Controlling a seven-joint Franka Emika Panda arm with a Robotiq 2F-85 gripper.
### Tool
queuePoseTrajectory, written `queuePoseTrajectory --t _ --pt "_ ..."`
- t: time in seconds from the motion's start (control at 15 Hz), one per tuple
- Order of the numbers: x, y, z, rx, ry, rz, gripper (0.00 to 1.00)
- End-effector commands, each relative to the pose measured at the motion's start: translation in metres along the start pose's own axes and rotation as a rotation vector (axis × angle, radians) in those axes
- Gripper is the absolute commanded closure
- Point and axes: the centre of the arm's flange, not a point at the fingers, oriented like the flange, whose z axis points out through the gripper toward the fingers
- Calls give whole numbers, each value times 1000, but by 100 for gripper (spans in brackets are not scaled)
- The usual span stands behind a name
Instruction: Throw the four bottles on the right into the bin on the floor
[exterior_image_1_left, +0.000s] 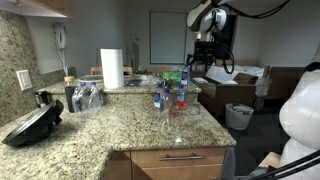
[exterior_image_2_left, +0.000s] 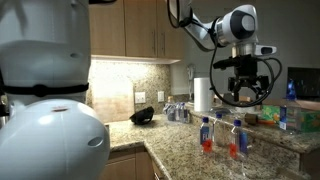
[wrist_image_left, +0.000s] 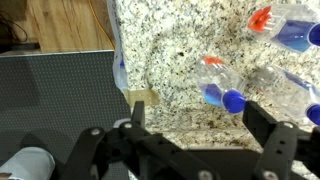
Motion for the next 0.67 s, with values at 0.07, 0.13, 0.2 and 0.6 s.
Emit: queuePoseTrajectory --t 0.07,0.13,0.2,0.6 --pt "20 -33 19 -28 -21 -104 0" --pt "22 -39 24 -29 -27 -118 0" --pt "26 -44 30 -33 -37 -127 0" --pt "47 -57 64 -48 -86 -196 0"
